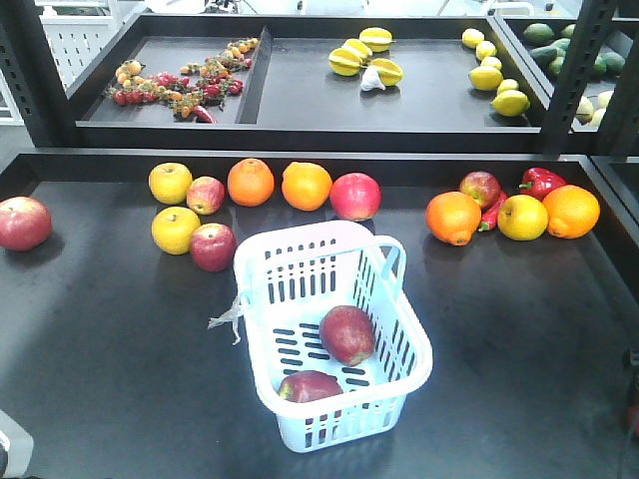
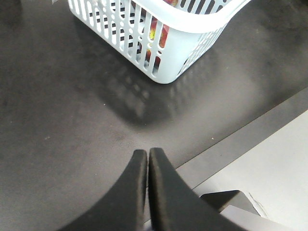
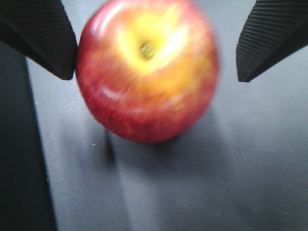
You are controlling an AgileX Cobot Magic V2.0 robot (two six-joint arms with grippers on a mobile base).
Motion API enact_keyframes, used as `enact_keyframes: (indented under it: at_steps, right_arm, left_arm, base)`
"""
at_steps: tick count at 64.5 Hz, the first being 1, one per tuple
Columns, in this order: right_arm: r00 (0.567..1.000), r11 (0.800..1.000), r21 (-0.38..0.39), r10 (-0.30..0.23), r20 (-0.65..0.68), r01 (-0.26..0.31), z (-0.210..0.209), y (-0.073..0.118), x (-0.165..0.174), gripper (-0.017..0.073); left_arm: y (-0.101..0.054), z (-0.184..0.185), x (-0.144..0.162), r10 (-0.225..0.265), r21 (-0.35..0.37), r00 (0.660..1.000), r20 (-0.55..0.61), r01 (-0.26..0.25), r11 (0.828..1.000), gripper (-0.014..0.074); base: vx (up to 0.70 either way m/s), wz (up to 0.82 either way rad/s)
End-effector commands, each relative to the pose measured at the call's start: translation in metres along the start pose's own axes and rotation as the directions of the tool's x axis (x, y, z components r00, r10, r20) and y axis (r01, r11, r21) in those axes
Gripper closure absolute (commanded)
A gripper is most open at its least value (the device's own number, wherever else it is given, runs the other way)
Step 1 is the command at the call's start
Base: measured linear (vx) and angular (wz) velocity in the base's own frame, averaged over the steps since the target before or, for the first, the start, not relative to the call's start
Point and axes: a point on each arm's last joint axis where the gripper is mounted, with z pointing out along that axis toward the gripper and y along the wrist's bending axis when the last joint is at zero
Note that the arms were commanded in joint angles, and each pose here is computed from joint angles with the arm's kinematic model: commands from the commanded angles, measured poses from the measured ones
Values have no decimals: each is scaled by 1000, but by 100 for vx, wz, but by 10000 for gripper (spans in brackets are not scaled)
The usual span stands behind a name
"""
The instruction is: Pick three apples into basket with both arms
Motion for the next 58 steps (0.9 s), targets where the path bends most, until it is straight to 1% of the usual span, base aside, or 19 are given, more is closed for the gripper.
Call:
enact_keyframes:
  at_steps: [1, 9, 15, 24, 34, 38, 39, 42, 43, 47, 50, 51, 54, 56, 57, 58]
  right_arm:
    - [999, 1000, 7, 8, 52, -8, -10, -3, -7, -52]
    - [999, 1000, 6, 8, 46, -8, -8, -3, -7, -20]
    - [999, 1000, 6, 9, 51, -9, -8, -3, -8, 24]
    - [999, 1000, -6, 22, 44, -21, -12, -2, -7, 146]
    - [996, 999, -46, 26, 81, -22, -30, 3, -7, 323]
    - [994, 997, -77, 12, 111, -3, -42, 7, -7, 389]
    - [993, 996, -93, 16, 120, -5, -46, 8, -7, 404]
    - [988, 992, -125, 5, 152, 15, -58, 12, -7, 455]
    - [988, 991, -131, -7, 154, 28, -60, 13, -6, 462]
    - [980, 980, -191, -9, 201, 48, -79, 20, -5, 520]
    - [974, 967, -241, -21, 226, 77, -91, 26, -2, 554]
    - [972, 960, -269, -12, 236, 78, -96, 29, -2, 569]
    - [964, 938, -329, -17, 267, 108, -111, 37, 1, 573]
    - [960, 918, -374, -25, 280, 133, -120, 42, 4, 569]
    - [956, 909, -395, -11, 292, 131, -124, 44, 5, 568]
    - [954, 898, -418, -9, 301, 140, -128, 47, 6, 568]
  left_arm:
    - [0, -3, -12, -21, -13, 997, 72, 22, 1000, 601]
    - [0, -3, -12, -21, -13, 997, 72, 22, 1000, 601]
    - [0, -3, -12, -21, -13, 997, 72, 22, 1000, 601]
    - [0, -3, -12, -21, -13, 997, 72, 22, 1000, 601]
    - [0, -3, -12, -21, -13, 997, 72, 22, 1000, 601]
    - [0, -3, -12, -21, -13, 997, 72, 22, 1000, 601]
    - [0, -3, -12, -21, -13, 997, 72, 22, 1000, 601]
    - [0, -3, -12, -21, -13, 997, 72, 22, 1000, 601]
    - [0, -3, -12, -21, -13, 997, 72, 22, 1000, 601]
    - [0, -3, -12, -21, -13, 997, 72, 22, 1000, 601]
    - [0, -3, -12, -21, -13, 997, 72, 22, 1000, 601]
    - [0, -3, -12, -21, -13, 997, 72, 22, 1000, 601]
    - [0, -3, -12, -21, -13, 997, 72, 22, 1000, 601]
    - [0, -3, -12, -21, -13, 997, 72, 22, 1000, 601]
    - [0, -3, -12, -21, -13, 997, 72, 22, 1000, 601]
    - [0, -3, -12, -21, -13, 997, 72, 22, 1000, 601]
  base:
    - [0, 0]
    - [0, 0]
    - [0, 0]
    - [0, 0]
    - [0, 0]
    - [0, 0]
    - [0, 0]
    - [0, 0]
    - [0, 0]
    - [0, 0]
    - [0, 0]
    - [0, 0]
    - [0, 0]
    - [0, 0]
    - [0, 0]
    - [0, 0]
